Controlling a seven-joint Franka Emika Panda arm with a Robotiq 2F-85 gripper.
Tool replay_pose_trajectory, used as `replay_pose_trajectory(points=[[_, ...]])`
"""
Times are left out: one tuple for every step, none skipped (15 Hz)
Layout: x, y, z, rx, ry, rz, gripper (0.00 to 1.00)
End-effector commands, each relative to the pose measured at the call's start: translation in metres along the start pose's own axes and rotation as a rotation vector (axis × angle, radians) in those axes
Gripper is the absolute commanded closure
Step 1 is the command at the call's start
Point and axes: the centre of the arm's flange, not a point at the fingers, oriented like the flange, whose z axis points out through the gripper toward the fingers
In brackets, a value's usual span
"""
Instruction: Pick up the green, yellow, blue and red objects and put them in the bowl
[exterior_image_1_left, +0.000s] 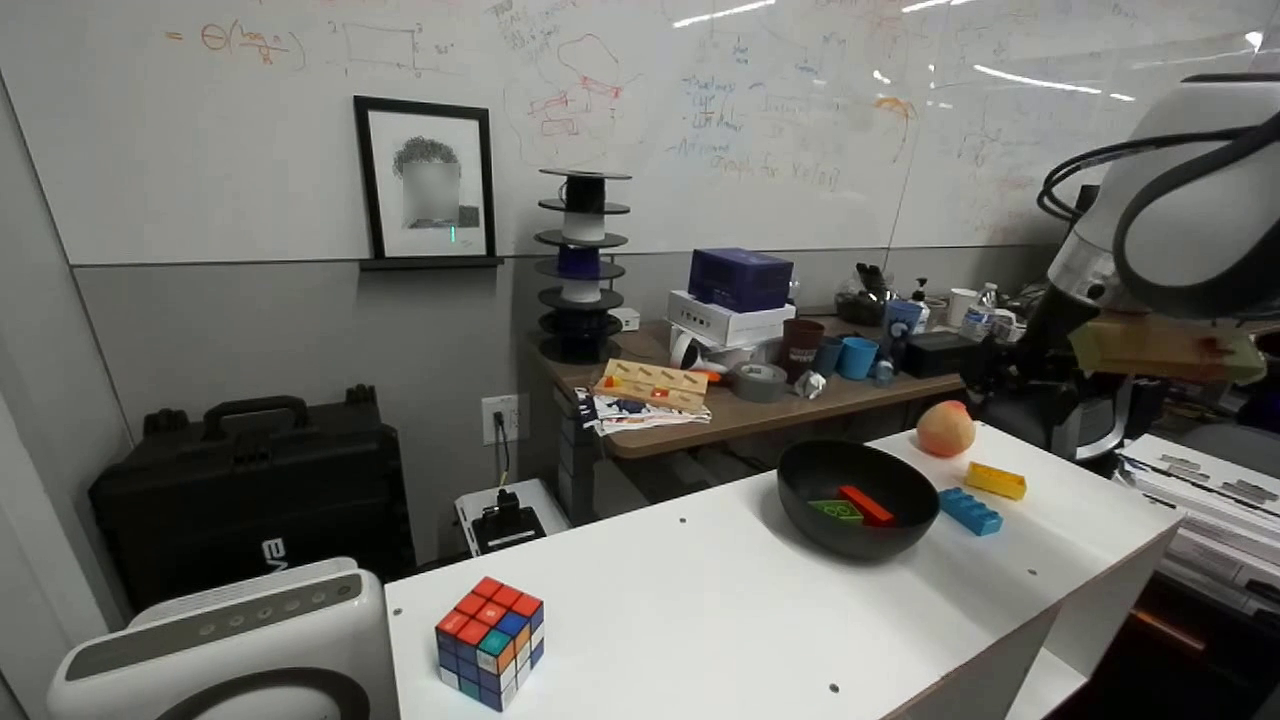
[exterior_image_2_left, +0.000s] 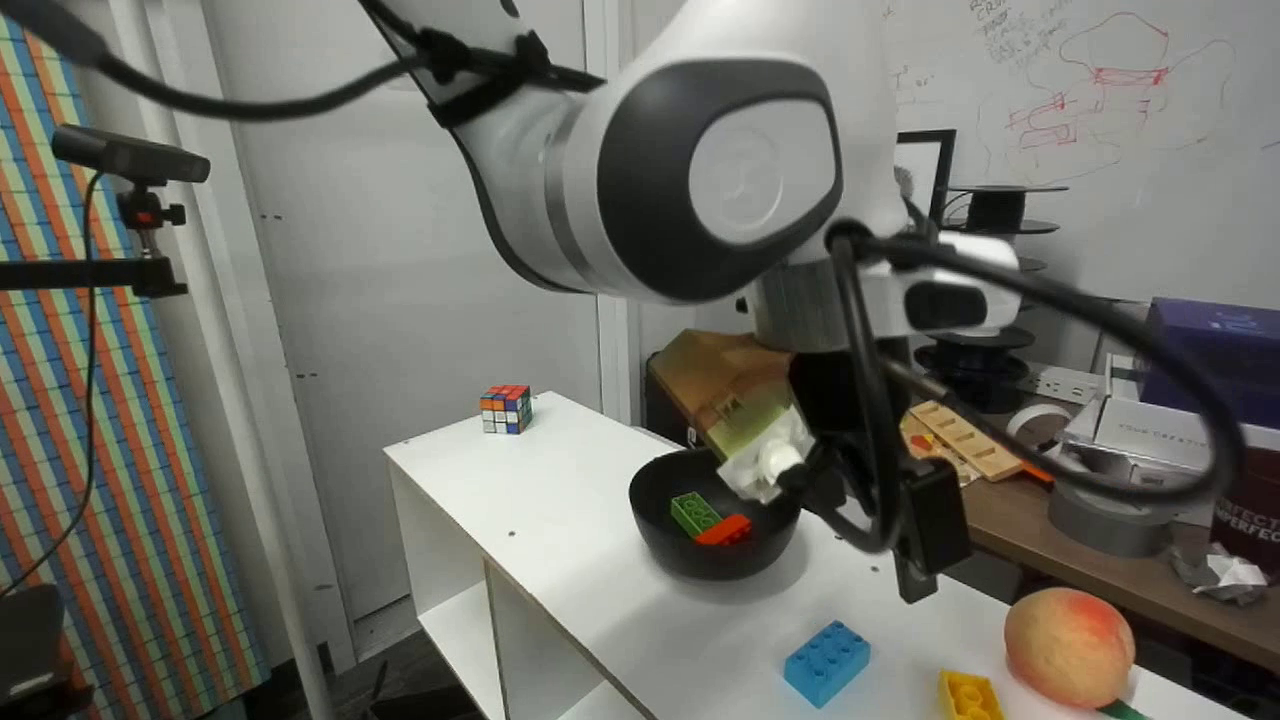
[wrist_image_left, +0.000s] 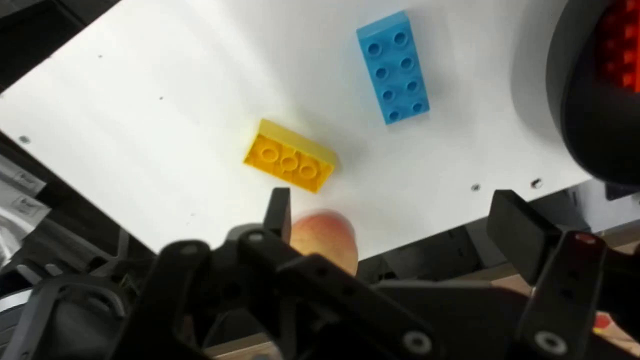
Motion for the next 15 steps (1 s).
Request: replay_pose_trajectory(points=[[0.014,0.002,0.041,0.073,-0.055,-0.119,0.0],[0.013,0.005,0.05,0.081,-0.07,-0.139,0.0],[0.012,0.007,0.056,0.089,-0.084,-0.155,0.0],[0.012,0.01,0.061,0.094,-0.087,-0.168,0.0],[0.013,0.015,0.066,0.1,-0.092,-0.179,0.0],[0.013,0.019,0.068,0.106,-0.097,-0.186,0.0],[0.013,0.023,0.07,0.115,-0.104,-0.194,0.0],[0.014,0.026,0.074,0.129,-0.111,-0.198,0.0],[0.014,0.027,0.078,0.139,-0.123,-0.201,0.0],[0.013,0.027,0.081,0.145,-0.137,-0.204,0.0],[0.013,0.027,0.085,0.152,-0.148,-0.207,0.0],[0.014,0.026,0.09,0.157,-0.161,-0.211,0.0],[0.012,0.024,0.093,0.158,-0.173,-0.216,0.0],[0.013,0.021,0.096,0.163,-0.18,-0.219,0.0],[0.014,0.019,0.1,0.167,-0.187,-0.222,0.0]])
